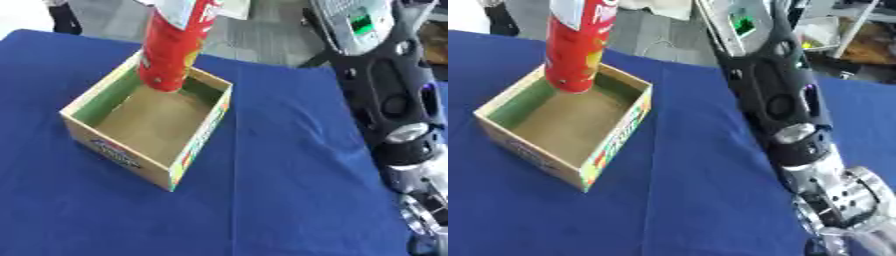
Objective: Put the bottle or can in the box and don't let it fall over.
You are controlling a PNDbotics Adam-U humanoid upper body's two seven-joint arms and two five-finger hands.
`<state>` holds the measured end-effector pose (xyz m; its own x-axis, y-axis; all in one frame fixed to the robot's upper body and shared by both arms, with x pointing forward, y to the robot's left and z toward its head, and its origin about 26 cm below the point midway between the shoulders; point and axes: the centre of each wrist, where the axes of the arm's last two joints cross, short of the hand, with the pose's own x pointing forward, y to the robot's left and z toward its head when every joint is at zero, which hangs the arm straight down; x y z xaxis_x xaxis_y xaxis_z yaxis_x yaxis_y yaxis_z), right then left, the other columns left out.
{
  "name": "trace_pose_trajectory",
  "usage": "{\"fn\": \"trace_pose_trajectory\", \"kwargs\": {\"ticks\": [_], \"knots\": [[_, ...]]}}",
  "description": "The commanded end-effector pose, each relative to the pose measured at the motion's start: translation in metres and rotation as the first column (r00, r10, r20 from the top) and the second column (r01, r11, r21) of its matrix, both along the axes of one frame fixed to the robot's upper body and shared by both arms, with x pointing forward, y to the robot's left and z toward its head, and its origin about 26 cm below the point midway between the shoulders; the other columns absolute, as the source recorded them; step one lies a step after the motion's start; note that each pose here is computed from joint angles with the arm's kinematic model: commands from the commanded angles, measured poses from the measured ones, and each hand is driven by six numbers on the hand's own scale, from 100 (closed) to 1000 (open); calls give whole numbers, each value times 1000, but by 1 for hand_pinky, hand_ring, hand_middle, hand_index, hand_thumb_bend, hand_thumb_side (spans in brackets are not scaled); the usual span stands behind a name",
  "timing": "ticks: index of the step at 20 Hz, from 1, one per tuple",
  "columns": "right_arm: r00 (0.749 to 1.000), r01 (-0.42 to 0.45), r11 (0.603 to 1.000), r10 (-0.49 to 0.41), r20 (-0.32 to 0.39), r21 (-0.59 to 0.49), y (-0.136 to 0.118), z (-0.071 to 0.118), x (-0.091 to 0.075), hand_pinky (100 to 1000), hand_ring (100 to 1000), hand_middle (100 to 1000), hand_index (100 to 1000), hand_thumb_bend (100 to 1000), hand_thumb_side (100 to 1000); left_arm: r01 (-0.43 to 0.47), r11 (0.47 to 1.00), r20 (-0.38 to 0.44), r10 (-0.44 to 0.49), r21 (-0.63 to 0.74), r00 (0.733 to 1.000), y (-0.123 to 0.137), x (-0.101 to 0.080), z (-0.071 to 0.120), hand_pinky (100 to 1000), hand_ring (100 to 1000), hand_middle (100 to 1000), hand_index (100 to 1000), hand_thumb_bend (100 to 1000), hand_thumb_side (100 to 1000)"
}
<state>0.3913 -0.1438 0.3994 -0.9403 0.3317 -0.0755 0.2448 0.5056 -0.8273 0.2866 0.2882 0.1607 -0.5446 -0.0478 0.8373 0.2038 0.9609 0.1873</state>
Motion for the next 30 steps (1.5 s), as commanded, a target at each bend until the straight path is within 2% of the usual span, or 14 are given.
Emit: {"fn": "trace_pose_trajectory", "kwargs": {"ticks": [1,8,10,11,12,13,14,15,16,17,18,19,23,30], "knots": [[999,4,999,-2,45,-38,10,5,1,100,100,100,131,100,100,19,999,37,-20,32,999,0,-1,12,365,747,660,699,171,822],[999,40,996,-38,33,-76,24,-20,21,100,100,100,154,100,100,28,999,52,-30,33,998,-2,1,16,365,747,660,699,171,824],[999,45,996,-43,28,-72,25,-28,27,136,100,130,235,100,100,27,999,51,-29,33,998,-2,1,15,365,747,660,699,172,826],[999,44,997,-43,21,-70,25,-32,30,252,201,237,343,100,100,26,999,51,-27,33,998,-2,1,15,365,747,660,699,172,825],[999,45,996,-44,8,-77,25,-36,33,359,317,349,456,142,100,24,999,51,-26,32,998,-2,1,15,365,746,660,699,172,824],[999,47,995,-47,-4,-90,25,-40,35,460,411,469,555,251,100,23,999,51,-25,32,998,-2,1,15,364,746,659,699,171,825],[999,50,992,-51,-8,-114,25,-42,37,537,485,551,634,311,100,23,999,51,-24,33,998,-2,1,15,364,746,659,699,171,826],[998,56,988,-58,-9,-143,25,-45,38,678,645,690,713,350,100,22,999,51,-24,33,998,-2,1,15,364,746,659,699,172,827],[998,61,982,-63,-8,-177,26,-48,40,727,717,748,764,409,100,23,999,50,-24,34,998,-2,1,15,364,746,659,698,172,827],[998,65,976,-68,-3,-207,26,-49,41,794,807,821,823,477,256,23,999,49,-24,34,998,-2,1,15,364,746,659,698,171,827],[998,69,971,-69,5,-230,26,-50,42,815,834,845,852,473,354,23,999,49,-24,34,999,-2,1,15,364,746,659,698,171,826],[998,69,969,-68,13,-237,25,-48,41,823,833,848,881,410,451,22,999,49,-23,33,999,-2,1,15,364,746,658,699,173,829],[999,47,987,-45,16,-157,17,-43,41,836,836,860,907,379,509,21,999,45,-22,33,999,-2,1,14,364,746,659,698,170,830],[1000,8,999,-8,6,-31,5,-31,32,827,801,829,893,354,409,10,999,37,-11,35,999,0,-1,11,364,746,659,698,169,830]]}}
